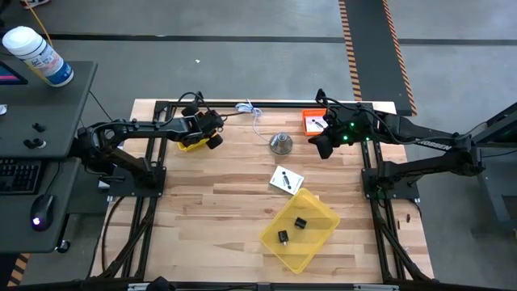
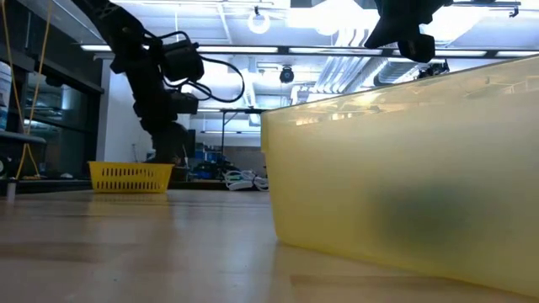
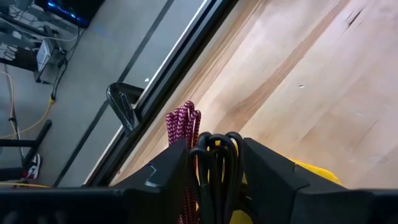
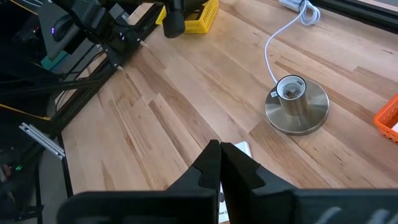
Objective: Pick and place items into bin
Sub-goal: Put the black USB cable into the yellow bin, then put the white card reader box into the orange bin
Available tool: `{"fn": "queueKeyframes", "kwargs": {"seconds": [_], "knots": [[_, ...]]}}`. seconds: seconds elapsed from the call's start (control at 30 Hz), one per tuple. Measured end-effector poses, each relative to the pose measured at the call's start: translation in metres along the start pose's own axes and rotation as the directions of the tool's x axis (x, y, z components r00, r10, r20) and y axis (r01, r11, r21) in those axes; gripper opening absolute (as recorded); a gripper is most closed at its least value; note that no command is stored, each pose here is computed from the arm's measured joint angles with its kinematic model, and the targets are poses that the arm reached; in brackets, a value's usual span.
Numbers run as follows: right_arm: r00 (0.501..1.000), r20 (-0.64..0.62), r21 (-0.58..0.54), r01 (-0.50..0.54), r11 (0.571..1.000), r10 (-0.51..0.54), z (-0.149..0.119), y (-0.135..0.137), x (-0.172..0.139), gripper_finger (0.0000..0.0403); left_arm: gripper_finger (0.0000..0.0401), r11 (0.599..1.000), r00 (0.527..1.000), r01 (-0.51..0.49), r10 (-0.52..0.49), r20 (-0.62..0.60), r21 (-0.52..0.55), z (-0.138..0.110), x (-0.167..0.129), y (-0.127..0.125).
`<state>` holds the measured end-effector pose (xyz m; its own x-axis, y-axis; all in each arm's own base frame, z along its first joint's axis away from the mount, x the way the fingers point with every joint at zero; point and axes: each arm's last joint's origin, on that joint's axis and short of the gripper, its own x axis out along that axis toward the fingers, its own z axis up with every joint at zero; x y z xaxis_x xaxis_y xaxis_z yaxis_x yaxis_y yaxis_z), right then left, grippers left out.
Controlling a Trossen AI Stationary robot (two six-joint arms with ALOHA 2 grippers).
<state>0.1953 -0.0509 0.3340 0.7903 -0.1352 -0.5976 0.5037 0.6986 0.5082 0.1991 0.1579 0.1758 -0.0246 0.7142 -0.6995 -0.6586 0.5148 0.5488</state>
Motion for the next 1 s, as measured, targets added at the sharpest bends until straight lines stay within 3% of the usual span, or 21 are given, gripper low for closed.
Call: {"fn": "queueKeyframes", "kwargs": {"seconds": [0.17, 0.3, 0.5, 0.6, 0.77, 0.87, 1.0], "knots": [[1.000, 0.000, 0.000, 0.000, 1.000, 0.000, 0.000, 0.000, 0.000, 0.0000, 0.0157, 1.000, 0.999, 0.008, -0.008, 0.034, -0.025, 0.011, -0.004, 0.003], [1.000, 0.000, -0.002, 0.000, 1.000, 0.000, 0.000, 0.000, 0.000, 0.0000, 0.0163, 0.981, 0.975, 0.190, -0.184, 0.126, -0.030, 0.031, -0.020, 0.003], [1.000, -0.002, -0.005, -0.002, 1.000, 0.002, 0.000, 0.000, 0.000, 0.0000, 0.0155, 0.849, 0.809, 0.527, -0.510, 0.294, 0.022, 0.058, -0.064, -0.015], [1.000, -0.009, -0.021, 0.001, 1.000, -0.001, 0.000, -0.001, 0.000, 0.0000, 0.0151, 0.781, 0.729, 0.623, -0.603, 0.325, 0.050, 0.062, -0.084, -0.030], [0.998, -0.063, -0.058, -0.026, 0.998, 0.023, -0.002, 0.000, 0.006, 0.0000, 0.0150, 0.693, 0.617, 0.693, -0.712, 0.336, 0.196, 0.055, -0.118, -0.063], [0.983, -0.177, -0.070, -0.057, 0.996, 0.044, -0.006, 0.000, 0.024, 0.0000, 0.0150, 0.667, 0.587, 0.701, -0.740, 0.327, 0.251, 0.047, -0.135, -0.078], [0.940, -0.337, -0.101, 0.019, 0.995, -0.052, -0.019, -0.003, 0.056, 0.0010, 0.0150, 0.667, 0.593, 0.704, -0.741, 0.315, 0.245, 0.038, -0.147, -0.089]]}}
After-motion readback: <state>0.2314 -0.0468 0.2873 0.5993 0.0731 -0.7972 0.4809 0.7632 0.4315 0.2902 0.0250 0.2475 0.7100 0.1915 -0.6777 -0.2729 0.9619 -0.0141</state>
